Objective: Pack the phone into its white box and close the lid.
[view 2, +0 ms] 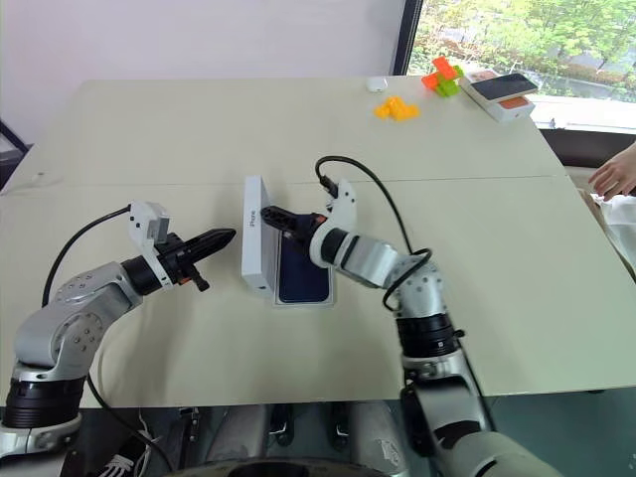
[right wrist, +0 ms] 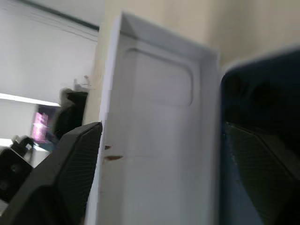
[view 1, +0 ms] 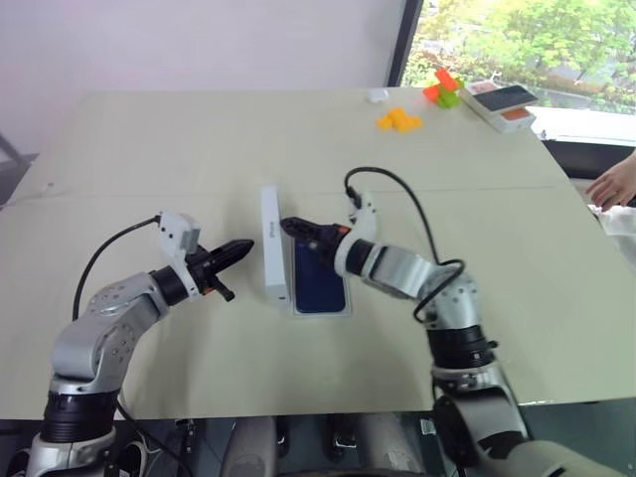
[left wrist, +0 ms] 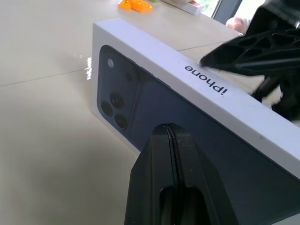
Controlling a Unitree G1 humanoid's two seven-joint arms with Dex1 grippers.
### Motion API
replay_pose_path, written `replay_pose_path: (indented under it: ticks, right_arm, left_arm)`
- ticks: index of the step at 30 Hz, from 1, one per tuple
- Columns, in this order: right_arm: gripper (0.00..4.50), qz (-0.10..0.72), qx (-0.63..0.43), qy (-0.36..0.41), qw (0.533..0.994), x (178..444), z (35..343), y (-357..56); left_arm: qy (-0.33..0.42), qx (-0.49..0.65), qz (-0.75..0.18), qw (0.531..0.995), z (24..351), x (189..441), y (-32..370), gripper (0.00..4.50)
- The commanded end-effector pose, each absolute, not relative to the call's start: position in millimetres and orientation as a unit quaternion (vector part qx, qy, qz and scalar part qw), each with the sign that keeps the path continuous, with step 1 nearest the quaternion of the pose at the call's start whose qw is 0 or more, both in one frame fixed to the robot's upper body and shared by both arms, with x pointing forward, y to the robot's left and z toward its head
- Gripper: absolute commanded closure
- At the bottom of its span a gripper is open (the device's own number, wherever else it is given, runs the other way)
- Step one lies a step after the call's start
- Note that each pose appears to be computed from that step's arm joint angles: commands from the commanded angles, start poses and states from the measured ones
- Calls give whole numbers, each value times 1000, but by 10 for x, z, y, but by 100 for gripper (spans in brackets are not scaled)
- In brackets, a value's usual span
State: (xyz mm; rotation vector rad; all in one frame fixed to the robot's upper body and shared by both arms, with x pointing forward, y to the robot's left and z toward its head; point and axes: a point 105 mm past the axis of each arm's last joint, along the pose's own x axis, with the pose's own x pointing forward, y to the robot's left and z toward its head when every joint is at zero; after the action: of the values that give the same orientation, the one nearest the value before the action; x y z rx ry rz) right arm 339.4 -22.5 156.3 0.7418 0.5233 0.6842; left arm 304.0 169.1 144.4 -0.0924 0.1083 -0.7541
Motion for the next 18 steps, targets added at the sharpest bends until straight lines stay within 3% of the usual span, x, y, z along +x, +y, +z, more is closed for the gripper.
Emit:
replay_pose_path:
  ticks: [1,4,8,11,13,18]
  right_arm:
    - [3,377,297,149,865,3429,1953,-417]
    - [3,430,202,78,876,3387,2153,-582]
    - [3,469,-73,4,880,3349,1935,-786]
    - [3,480,-88,-17,873,3390,1955,-915]
    - [3,512,-150,-53,844,3292,1966,-922]
    - [3,564,-163,-45,808,3158,1912,-1018]
  left_arm:
    - [29,-35,-365,930,1545,3061,1721,450]
    - [30,-37,-366,929,1521,3073,1719,450]
    - [26,-34,-363,931,1508,3144,1710,450]
    - [22,-42,-375,926,1519,3170,1644,450]
    - [24,-41,-380,924,1505,3189,1604,450]
    - [25,-38,-409,911,1495,3175,1438,450]
